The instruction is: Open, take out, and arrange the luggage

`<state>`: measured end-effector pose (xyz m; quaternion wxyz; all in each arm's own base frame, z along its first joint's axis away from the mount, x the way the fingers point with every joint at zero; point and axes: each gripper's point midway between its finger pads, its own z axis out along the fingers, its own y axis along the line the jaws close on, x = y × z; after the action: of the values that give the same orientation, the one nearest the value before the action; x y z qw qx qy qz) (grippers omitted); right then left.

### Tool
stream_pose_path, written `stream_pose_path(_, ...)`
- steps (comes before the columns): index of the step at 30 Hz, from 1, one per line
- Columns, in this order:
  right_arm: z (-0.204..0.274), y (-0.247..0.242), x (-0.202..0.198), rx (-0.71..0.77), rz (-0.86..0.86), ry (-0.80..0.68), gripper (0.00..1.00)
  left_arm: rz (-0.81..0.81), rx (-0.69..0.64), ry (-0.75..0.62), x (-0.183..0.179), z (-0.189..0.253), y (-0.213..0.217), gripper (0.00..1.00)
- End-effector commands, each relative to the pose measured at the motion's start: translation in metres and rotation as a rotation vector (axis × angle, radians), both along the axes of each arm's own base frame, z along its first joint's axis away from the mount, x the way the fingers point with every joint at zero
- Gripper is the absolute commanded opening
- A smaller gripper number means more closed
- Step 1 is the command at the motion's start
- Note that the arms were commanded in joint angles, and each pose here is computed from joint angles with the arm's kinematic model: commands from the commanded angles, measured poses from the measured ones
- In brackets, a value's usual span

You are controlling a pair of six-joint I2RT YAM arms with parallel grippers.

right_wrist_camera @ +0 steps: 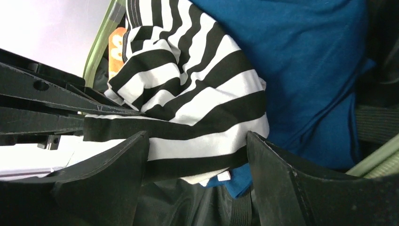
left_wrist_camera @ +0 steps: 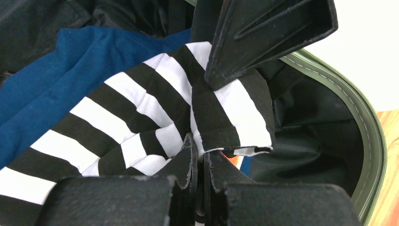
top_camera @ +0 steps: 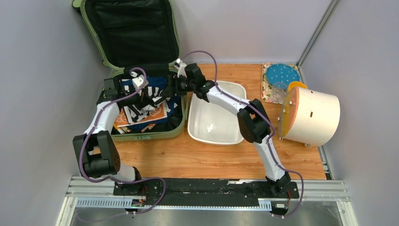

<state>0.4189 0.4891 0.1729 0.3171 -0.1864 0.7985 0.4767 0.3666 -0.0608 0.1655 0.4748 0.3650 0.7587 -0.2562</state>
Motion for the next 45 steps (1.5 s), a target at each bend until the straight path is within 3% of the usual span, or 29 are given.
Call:
stream_pose_path(1,0.036,0.014,-0.003,0.085,0.066,-0.105,0.81,-0.033,-0.020,-0.065,-0.005,0.017,-0.002,0.00)
stream_pose_path(8,0.081,-0.016,0.002,0.144,0.119,-0.226,0.84,-0.037,-0.025,-0.074,-0.002,0.024,0.000,0.00)
stream_pose_path(10,0.078,-0.026,0.001,0.120,0.173,-0.322,0.88,-0.035,-0.040,-0.075,0.000,0.030,0.000,0.00)
stream_pose_path(12,0.095,-0.036,-0.011,0.150,0.294,-0.527,0.92,-0.032,-0.052,-0.081,0.003,0.038,-0.001,0.00)
stream_pose_path(16,0.083,-0.045,-0.017,0.085,0.394,-0.821,0.93,-0.044,-0.070,-0.089,0.004,0.048,-0.003,0.00)
stream_pose_path(19,0.071,-0.038,-0.017,0.048,0.456,-0.957,0.93,-0.047,-0.075,-0.093,0.004,0.051,-0.003,0.00)
stream_pose_path(29,0.024,0.013,-0.006,0.011,0.484,-0.986,0.92,-0.046,-0.087,-0.107,0.004,0.062,-0.005,0.00)
stream_pose_path(32,0.023,0.022,0.009,-0.010,0.411,-0.990,0.80,-0.047,-0.093,-0.120,0.003,0.068,-0.006,0.00)
stream_pose_path(33,0.023,0.021,0.015,-0.019,0.383,-0.978,0.69,-0.048,-0.098,-0.125,0.003,0.072,-0.007,0.00)
stream_pose_path(35,0.027,0.019,0.028,-0.053,0.324,-0.979,0.57,-0.052,-0.113,-0.141,0.003,0.081,-0.009,0.00)
stream_pose_path(37,0.035,0.015,0.032,-0.050,0.299,-0.978,0.36,-0.052,-0.120,-0.173,0.005,0.092,-0.010,0.00)
stream_pose_path(38,0.056,0.009,0.035,-0.028,0.274,-1.007,0.13,-0.040,-0.134,-0.170,0.005,0.098,-0.010,0.00)
stream_pose_path(39,0.067,0.004,0.035,-0.021,0.260,-1.021,0.00,-0.035,-0.138,-0.177,0.005,0.102,-0.010,0.00)
stream_pose_path(43,0.139,-0.023,0.027,0.015,0.196,-1.127,0.00,-0.023,-0.186,-0.211,0.010,0.133,-0.014,0.00)
stream_pose_path(45,0.152,-0.035,0.024,0.001,0.201,-1.129,0.00,-0.046,-0.191,-0.222,0.009,0.141,-0.022,0.00)
